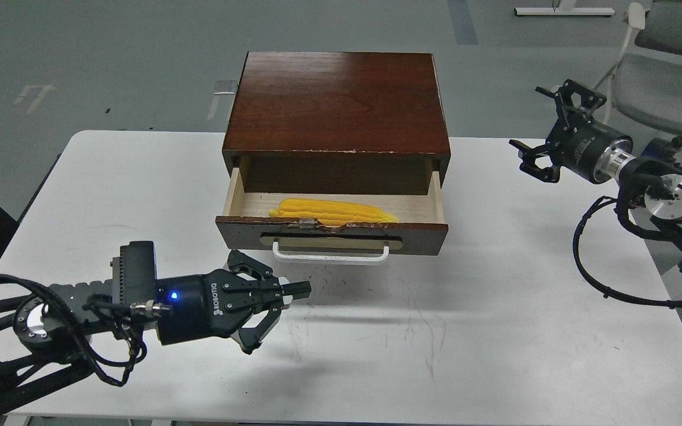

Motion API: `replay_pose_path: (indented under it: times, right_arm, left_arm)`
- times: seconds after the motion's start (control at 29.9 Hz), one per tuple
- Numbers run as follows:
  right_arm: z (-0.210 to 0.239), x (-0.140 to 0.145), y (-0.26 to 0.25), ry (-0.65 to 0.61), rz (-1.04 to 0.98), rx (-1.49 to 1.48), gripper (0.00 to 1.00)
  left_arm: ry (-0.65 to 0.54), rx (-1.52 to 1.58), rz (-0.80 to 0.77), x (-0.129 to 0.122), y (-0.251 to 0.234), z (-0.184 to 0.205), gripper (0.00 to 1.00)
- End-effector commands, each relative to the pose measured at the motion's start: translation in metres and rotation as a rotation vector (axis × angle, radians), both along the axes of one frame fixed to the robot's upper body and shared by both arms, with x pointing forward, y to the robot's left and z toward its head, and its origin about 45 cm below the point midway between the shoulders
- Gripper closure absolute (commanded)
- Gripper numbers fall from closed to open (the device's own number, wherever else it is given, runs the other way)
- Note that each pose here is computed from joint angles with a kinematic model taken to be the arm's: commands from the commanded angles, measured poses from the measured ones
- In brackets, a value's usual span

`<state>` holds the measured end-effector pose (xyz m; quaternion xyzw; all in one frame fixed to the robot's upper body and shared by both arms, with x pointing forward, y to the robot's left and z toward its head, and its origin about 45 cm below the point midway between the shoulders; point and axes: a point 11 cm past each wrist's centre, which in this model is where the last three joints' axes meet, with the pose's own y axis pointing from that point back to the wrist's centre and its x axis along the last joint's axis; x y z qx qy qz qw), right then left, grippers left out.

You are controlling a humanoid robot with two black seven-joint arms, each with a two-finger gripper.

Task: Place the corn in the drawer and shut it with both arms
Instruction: 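Bring the left gripper down in front of the drawer handle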

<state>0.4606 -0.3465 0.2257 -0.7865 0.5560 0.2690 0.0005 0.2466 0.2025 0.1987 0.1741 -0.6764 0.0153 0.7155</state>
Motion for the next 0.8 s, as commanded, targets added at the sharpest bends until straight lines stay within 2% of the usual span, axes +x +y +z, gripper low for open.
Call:
replay_pose_path:
  times: [0.0,0.77]
  right_arm:
    - [0.000,0.000,0.000,0.000,0.000,0.000,0.04]
    - [-0.008,-0.002,0.000,0.023,-0.024,-0.010,0.04]
  left_arm:
    - [0.007,-0.018,-0.006,0.002,-0.010,-0.003,1.00]
    - [0.027,0.044,0.077,0.026,0.003,-0.027,1.00]
